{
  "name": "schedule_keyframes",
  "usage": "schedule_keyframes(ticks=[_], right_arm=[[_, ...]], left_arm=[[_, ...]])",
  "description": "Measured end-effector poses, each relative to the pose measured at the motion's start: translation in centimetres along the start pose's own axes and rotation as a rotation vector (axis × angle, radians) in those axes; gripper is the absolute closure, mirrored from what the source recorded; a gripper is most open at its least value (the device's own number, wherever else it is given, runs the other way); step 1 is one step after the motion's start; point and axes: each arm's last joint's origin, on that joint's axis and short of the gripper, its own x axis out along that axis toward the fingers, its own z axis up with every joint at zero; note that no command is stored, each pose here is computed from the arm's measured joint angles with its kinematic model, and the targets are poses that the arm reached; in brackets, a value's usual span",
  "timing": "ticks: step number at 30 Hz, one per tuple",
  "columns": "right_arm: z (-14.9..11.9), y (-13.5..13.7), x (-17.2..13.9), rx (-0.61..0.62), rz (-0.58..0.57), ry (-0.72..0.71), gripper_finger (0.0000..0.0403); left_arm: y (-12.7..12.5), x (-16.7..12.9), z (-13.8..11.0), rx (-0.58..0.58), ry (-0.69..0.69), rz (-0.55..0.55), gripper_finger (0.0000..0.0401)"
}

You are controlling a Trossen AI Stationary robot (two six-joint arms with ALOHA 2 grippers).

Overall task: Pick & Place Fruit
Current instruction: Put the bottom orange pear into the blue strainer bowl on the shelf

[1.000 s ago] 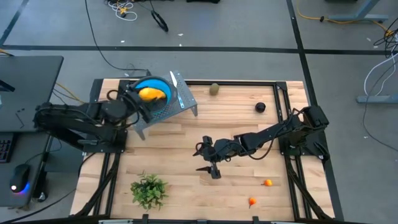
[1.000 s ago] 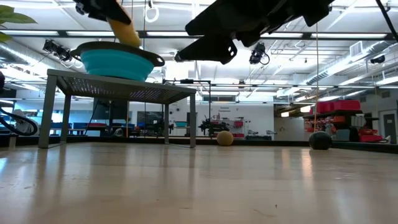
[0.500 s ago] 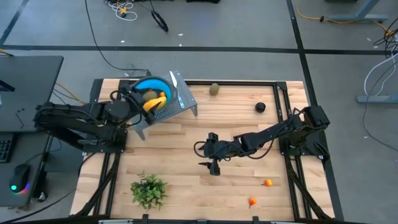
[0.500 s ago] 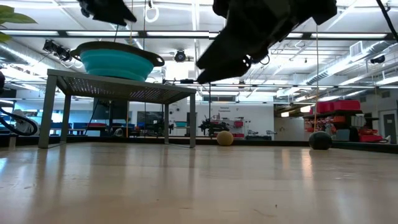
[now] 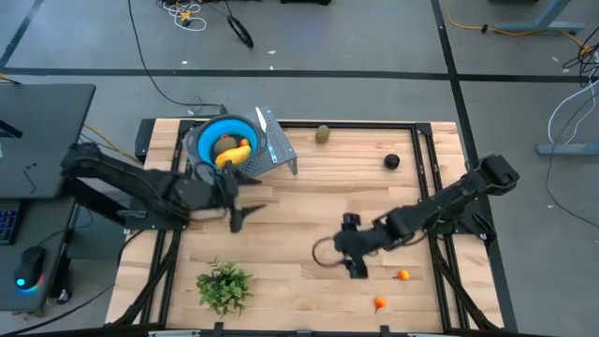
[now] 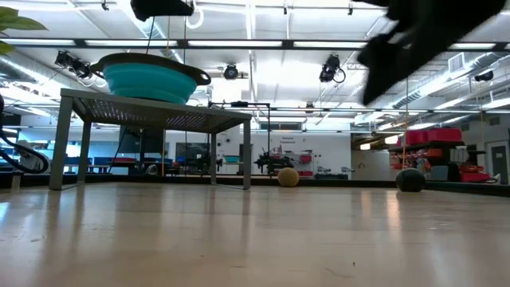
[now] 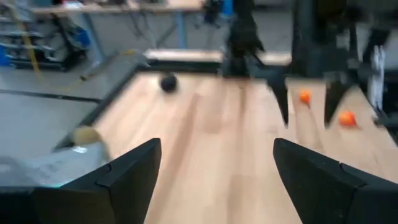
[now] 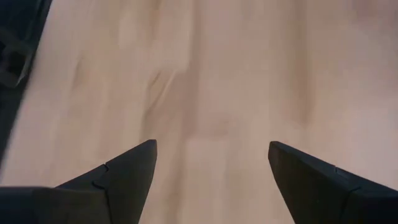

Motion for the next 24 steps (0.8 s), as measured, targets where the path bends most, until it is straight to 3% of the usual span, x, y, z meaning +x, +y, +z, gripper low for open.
schedule_keyframes(ticks=[6,12,24], right_arm=[[-2.4,4.2,-0.7,0.065,0.126,0.112,0.0084],[-4.8,7.9,-1.0,0.122,0.165,0.167,0.0084],[-9.1,11.7,1.6,0.064,0.129,0.302,0.0084]], left_arm=[[-4.4,2.6,-1.4,0.020,-0.004,-0.093,0.0094],[-7.2,4.4,-3.0,0.027,0.011,-0.131,0.0095],[-8.8,6.2,-5.1,0.072,0.056,-0.104,0.0095]])
